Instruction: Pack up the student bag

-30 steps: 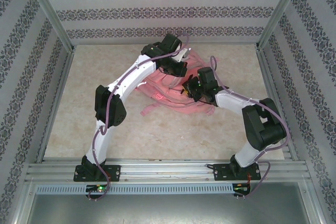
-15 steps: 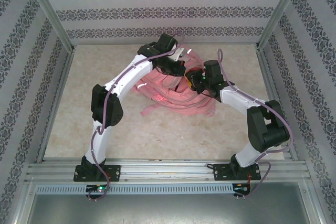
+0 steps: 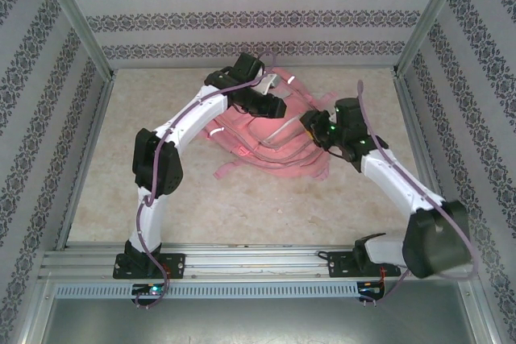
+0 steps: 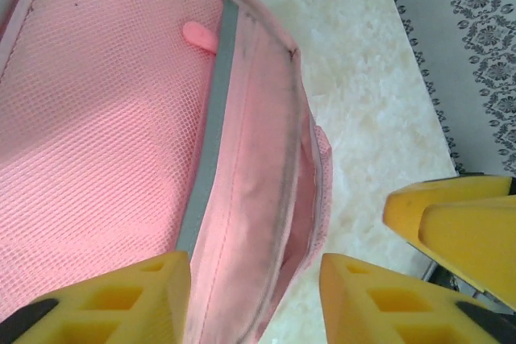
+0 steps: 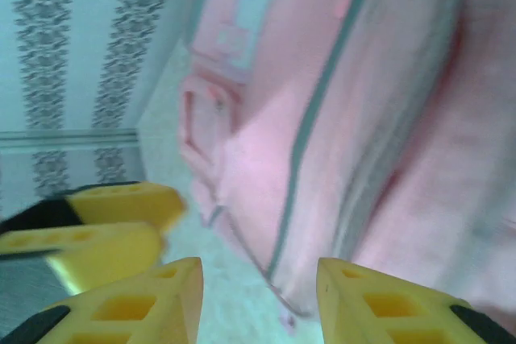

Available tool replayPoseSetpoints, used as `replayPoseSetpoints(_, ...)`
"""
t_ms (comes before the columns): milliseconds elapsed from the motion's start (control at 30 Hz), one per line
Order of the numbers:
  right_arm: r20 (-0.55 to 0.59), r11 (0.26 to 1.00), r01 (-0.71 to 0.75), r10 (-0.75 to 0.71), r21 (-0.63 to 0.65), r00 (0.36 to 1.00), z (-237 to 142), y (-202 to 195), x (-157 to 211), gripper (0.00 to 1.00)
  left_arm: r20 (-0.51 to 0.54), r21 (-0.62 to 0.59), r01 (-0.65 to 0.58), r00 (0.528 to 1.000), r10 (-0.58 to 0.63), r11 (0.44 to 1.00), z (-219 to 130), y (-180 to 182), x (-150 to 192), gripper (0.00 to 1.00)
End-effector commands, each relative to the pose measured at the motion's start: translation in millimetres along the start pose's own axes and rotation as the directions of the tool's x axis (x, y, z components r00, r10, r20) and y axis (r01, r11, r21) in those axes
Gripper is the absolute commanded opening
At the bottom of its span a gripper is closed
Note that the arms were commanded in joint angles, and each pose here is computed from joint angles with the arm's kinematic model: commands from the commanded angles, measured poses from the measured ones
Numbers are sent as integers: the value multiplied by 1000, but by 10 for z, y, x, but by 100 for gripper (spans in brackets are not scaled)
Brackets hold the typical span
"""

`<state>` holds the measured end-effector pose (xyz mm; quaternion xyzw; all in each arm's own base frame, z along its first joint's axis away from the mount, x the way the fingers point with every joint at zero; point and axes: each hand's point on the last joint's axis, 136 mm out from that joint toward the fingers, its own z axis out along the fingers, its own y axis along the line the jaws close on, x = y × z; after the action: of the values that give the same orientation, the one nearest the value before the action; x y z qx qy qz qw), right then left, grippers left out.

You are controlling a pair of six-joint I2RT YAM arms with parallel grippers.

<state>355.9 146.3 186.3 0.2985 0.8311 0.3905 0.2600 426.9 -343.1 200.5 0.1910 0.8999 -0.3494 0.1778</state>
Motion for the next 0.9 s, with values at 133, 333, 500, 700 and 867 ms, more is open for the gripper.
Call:
replayPoseSetpoints(133,-31,929,167,-166,331,986,-506,-1014,202,43,-121,-204,-204,976,182,957,-269,353,177,50)
replayPoseSetpoints(333,-144,955,235,-210,180,967,-305,-832,356,43,-236,-275,-203,962,139,940,117,803,308,54)
replayPoseSetpoints(500,-158,951,230,-199,205,967,-34,-960,275,28,-259,-408,-203,961,100,890,330,1235,330,53)
replayPoseSetpoints(700,-228,947,260,-215,187,949,371,-1090,252,23,-351,-435,-173,936,10,884,391,1441,756,53)
replayPoseSetpoints(867,-256,934,299,-245,198,935,568,-1174,165,21,-385,-414,-86,918,-89,906,261,1379,1311,53)
